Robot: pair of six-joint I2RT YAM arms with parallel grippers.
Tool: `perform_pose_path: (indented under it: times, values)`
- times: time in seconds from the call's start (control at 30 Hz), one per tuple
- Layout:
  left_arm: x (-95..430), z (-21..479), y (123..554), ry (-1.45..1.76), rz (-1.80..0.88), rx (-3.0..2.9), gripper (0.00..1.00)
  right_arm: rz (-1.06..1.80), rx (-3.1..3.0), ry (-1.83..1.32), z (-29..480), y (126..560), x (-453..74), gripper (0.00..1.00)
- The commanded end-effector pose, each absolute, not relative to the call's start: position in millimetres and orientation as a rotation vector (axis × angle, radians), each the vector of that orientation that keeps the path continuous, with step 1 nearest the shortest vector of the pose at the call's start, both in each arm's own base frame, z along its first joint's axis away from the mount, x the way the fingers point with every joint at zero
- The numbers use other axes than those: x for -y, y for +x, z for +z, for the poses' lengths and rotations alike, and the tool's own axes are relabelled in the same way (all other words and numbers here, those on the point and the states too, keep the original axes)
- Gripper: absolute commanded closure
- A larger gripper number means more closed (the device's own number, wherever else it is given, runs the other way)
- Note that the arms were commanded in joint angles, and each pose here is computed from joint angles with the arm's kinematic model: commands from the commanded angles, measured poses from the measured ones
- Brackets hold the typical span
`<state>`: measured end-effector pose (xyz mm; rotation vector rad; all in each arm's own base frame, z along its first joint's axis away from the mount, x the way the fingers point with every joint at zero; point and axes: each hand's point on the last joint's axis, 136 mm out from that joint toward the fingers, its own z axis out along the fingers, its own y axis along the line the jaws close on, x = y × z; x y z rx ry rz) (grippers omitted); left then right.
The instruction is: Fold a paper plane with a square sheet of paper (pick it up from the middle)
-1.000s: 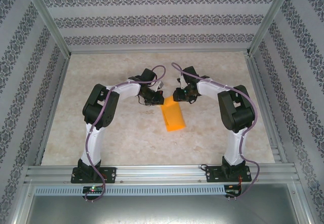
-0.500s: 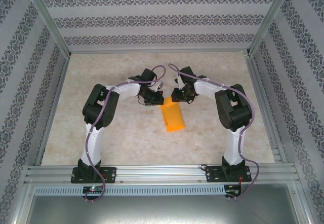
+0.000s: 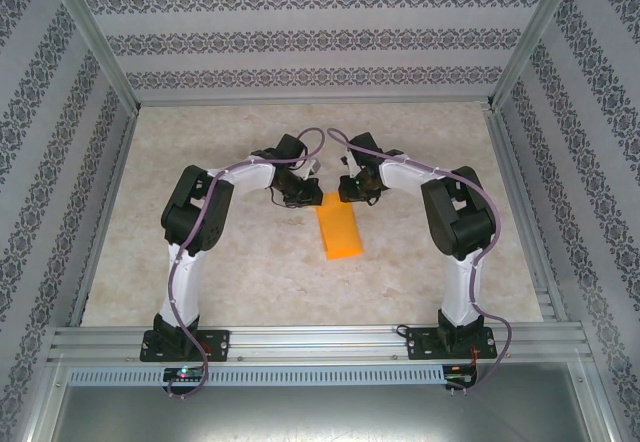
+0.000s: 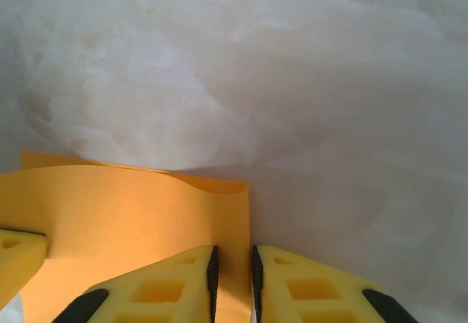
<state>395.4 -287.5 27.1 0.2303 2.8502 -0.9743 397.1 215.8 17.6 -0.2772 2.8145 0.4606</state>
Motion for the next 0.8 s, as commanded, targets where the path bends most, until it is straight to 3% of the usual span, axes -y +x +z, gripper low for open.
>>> perform_pose_path:
  times: [0.0,0.77]
  values:
    - [280.6,54.5,395.5,0.218,-0.988,-2.815,0.83,0.445,-2.864,-0.336,2.1,380.2,-223.9,0.78]
    - [270.7,37.3,400.5,0.18,-0.929,-2.849,0.78,0.458,-2.847,-0.279,15.2,375.7,-235.6,0.77]
